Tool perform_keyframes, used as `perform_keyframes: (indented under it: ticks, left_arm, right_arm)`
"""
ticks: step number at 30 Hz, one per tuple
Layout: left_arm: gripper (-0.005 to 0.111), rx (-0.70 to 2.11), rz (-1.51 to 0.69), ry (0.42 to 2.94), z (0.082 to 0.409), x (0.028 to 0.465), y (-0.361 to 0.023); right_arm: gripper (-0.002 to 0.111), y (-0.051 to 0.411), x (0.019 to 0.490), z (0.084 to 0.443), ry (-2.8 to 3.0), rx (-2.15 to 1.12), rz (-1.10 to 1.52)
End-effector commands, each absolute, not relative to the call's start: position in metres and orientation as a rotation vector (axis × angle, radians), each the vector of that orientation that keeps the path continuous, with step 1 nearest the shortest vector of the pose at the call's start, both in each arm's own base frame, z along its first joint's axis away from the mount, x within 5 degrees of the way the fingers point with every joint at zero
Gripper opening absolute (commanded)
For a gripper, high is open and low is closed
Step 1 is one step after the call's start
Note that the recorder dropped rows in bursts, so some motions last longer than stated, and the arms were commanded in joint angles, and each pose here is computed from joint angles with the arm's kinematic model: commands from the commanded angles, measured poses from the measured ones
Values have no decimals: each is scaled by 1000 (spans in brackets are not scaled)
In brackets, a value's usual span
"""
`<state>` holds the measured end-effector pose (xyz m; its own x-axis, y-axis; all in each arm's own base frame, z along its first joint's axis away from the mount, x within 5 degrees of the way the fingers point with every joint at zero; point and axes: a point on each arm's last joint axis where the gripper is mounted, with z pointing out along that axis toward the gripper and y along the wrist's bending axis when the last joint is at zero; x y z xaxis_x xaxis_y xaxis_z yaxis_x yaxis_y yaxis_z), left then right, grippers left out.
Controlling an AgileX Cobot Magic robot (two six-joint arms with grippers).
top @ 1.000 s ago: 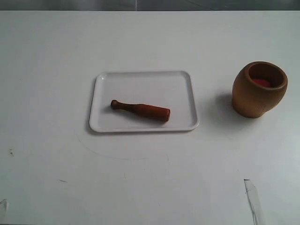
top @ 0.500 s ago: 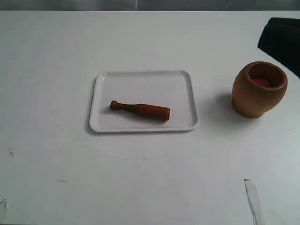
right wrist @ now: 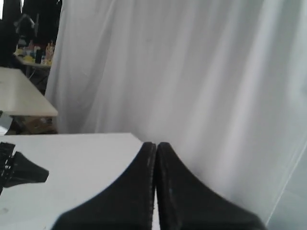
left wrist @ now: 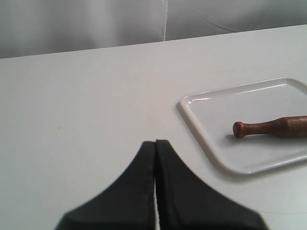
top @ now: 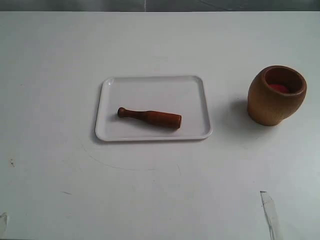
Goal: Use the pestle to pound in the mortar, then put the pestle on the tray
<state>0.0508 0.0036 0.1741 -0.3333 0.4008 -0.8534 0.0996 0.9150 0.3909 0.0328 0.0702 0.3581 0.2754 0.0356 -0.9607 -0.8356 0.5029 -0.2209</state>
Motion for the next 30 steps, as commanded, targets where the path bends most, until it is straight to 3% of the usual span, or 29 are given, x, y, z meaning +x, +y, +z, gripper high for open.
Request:
perform_keyframes:
  ticks: [1,8,18,30]
  left_arm:
    - [0,361,302,1897,174,51,3]
    - [0,361,302,1897,174,51,3]
    - [0,361,302,1897,174,51,3]
    - [0,361,302,1897,174,51,3]
  right_arm:
    - [0,50,14,355,1074,-772,623]
    - [0,31,7,319,1079,-592,450]
    - [0,25,34,275,1271,-376,227]
    - [0,22,39,267,1324,-214,278]
